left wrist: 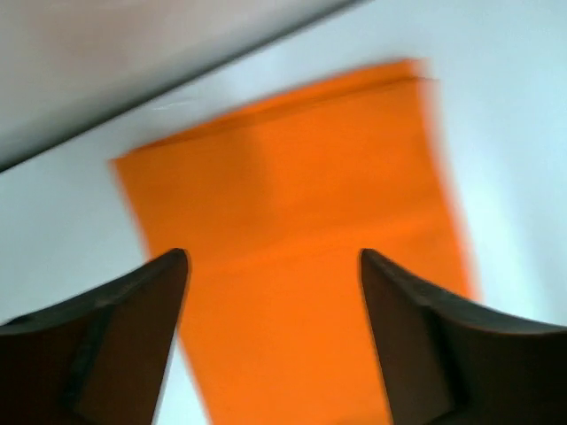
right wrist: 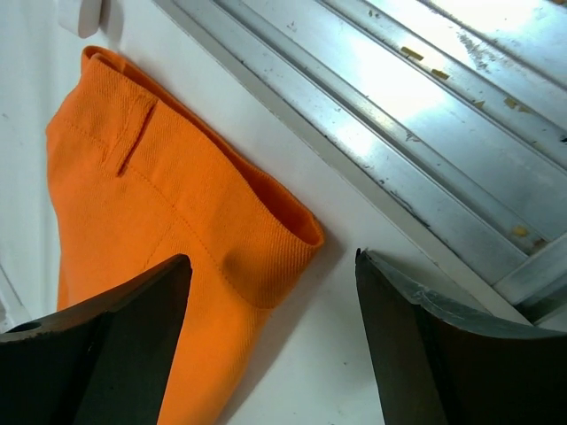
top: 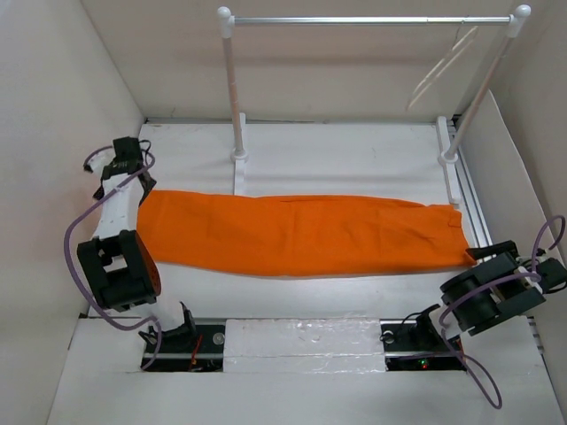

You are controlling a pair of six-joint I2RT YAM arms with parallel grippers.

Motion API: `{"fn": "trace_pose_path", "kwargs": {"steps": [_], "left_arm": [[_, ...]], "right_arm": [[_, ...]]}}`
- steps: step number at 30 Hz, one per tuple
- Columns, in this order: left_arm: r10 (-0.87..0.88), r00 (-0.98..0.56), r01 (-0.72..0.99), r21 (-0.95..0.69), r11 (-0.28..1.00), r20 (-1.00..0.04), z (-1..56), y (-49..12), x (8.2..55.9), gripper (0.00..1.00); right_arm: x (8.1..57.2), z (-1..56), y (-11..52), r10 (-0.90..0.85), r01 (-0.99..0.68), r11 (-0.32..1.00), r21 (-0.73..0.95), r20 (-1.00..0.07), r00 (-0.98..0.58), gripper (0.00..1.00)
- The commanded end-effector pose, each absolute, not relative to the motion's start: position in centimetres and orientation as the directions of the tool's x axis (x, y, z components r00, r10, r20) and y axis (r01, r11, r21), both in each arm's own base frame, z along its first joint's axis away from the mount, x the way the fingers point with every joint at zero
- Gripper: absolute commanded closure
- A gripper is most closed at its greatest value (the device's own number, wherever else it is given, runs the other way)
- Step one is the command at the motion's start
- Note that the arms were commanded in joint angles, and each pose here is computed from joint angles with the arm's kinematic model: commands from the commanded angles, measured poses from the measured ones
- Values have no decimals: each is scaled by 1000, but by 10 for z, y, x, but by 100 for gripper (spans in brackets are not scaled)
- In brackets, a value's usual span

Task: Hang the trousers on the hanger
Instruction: Fold the trousers

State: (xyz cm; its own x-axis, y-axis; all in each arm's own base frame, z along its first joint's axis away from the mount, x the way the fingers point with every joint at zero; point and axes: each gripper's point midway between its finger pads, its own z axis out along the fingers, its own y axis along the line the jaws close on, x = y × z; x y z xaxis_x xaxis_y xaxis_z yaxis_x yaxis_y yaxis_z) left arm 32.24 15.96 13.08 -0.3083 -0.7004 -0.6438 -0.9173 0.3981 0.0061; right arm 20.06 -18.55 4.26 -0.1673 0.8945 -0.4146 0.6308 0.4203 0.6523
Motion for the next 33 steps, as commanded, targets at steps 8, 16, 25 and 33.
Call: {"fn": "trace_pose_path", "kwargs": {"steps": [8,16,25,33], "left_arm": [[-513,-561,-368,-360,857,-649,176,-73,368,100],[-467,-677,-185,-482,856,-568,151,-114,317,100],[-144,-720,53,-261,964,-679,146,-222,282,100],[-98,-789,116,-305,945,-606,110,-249,259,100]], "right_arm": [[191,15,-160,908,651,408,640,-361,-214,19],[193,7,-150,915,655,381,652,-370,-164,23],[230,32,-151,890,538,449,713,-412,-197,94],[267,170,-107,622,243,783,573,-718,-312,100]]}}
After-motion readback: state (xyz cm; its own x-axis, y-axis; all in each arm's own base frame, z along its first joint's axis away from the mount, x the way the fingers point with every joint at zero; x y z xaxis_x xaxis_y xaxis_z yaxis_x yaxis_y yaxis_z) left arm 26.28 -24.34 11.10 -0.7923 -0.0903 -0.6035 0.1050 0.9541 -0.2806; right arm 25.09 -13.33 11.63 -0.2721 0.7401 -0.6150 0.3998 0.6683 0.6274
